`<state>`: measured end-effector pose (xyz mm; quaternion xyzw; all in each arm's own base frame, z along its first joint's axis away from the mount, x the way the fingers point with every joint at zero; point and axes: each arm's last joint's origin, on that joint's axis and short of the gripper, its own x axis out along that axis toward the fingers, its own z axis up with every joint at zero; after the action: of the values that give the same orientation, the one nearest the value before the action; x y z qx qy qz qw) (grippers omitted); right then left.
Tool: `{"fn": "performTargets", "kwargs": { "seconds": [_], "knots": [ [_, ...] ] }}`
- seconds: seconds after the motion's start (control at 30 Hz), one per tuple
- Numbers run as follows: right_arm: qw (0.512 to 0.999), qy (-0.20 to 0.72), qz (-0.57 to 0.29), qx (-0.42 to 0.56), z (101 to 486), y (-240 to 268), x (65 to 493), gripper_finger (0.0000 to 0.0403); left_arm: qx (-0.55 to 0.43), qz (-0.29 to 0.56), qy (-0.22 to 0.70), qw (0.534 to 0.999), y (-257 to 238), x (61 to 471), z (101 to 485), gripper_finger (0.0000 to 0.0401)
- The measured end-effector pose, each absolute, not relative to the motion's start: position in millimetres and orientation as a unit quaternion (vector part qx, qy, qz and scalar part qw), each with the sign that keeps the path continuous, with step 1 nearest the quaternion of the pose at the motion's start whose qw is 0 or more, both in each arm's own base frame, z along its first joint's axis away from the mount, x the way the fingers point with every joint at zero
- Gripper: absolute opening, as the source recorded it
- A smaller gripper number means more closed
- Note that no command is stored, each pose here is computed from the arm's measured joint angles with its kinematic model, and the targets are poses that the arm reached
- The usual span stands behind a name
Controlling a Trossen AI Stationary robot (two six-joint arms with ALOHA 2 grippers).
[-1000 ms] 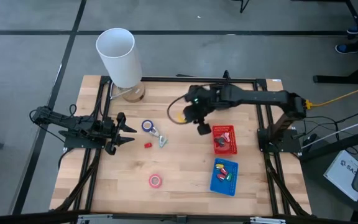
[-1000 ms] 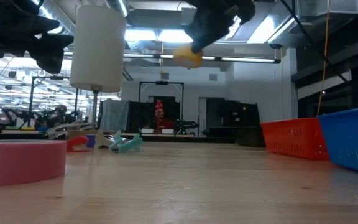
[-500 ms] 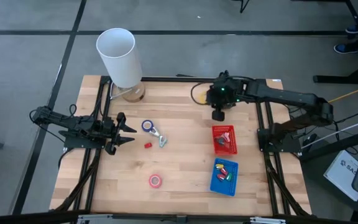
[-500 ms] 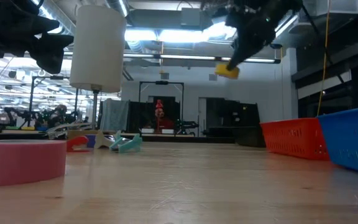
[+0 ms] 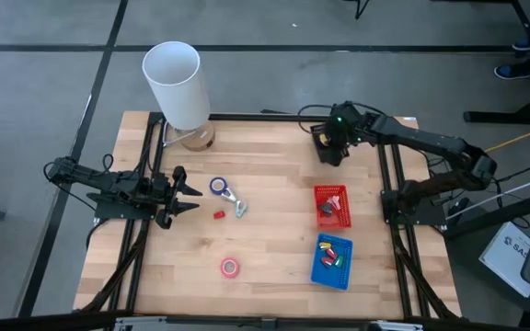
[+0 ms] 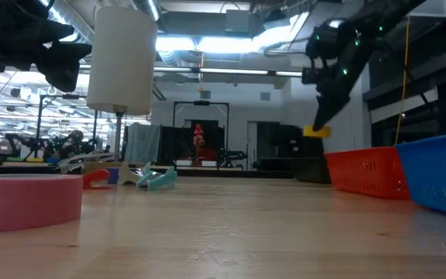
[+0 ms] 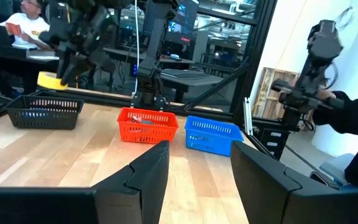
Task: Pick and place Stapler, Stapler remover, tape
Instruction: Put the yellow tape into the black basket
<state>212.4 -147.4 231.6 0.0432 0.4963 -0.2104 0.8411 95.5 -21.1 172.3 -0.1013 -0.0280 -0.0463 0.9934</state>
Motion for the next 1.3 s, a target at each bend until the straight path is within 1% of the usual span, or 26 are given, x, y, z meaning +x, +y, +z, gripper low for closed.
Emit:
{"fn": "performTargets", "kwargs": {
  "seconds": [0.1, 0.2, 0.67, 0.93, 1.17, 1.3],
  "knots": [
    [0.83, 0.503, -0.231, 0.066, 221.8, -154.8, 202.4, 0.0037, -0.101, -0.046, -0.028, 0.993, -21.1, 95.6, 172.3, 0.0169],
    [0.833, 0.493, -0.238, 0.078, 214.2, -160.4, 197.0, 0.0035, -0.101, -0.046, -0.028, 0.993, -21.1, 95.5, 172.5, 0.0169],
    [0.835, 0.484, -0.232, 0.119, 190.5, -157.7, 189.7, 0.0038, -0.101, -0.046, -0.028, 0.993, -21.0, 95.6, 172.3, 0.0169],
    [0.845, 0.467, -0.232, 0.118, 190.6, -158.9, 191.7, 0.0041, -0.101, -0.046, -0.028, 0.993, -21.0, 95.5, 172.4, 0.0169],
    [0.844, 0.465, -0.236, 0.127, 190.6, -158.9, 191.7, 0.0062, -0.101, -0.046, -0.028, 0.993, -21.1, 95.5, 172.4, 0.0169],
    [0.842, 0.467, -0.236, 0.128, 190.3, -158.6, 191.3, 0.0066, -0.101, -0.046, -0.028, 0.993, -21.1, 95.5, 172.5, 0.0169]
  ]
}}
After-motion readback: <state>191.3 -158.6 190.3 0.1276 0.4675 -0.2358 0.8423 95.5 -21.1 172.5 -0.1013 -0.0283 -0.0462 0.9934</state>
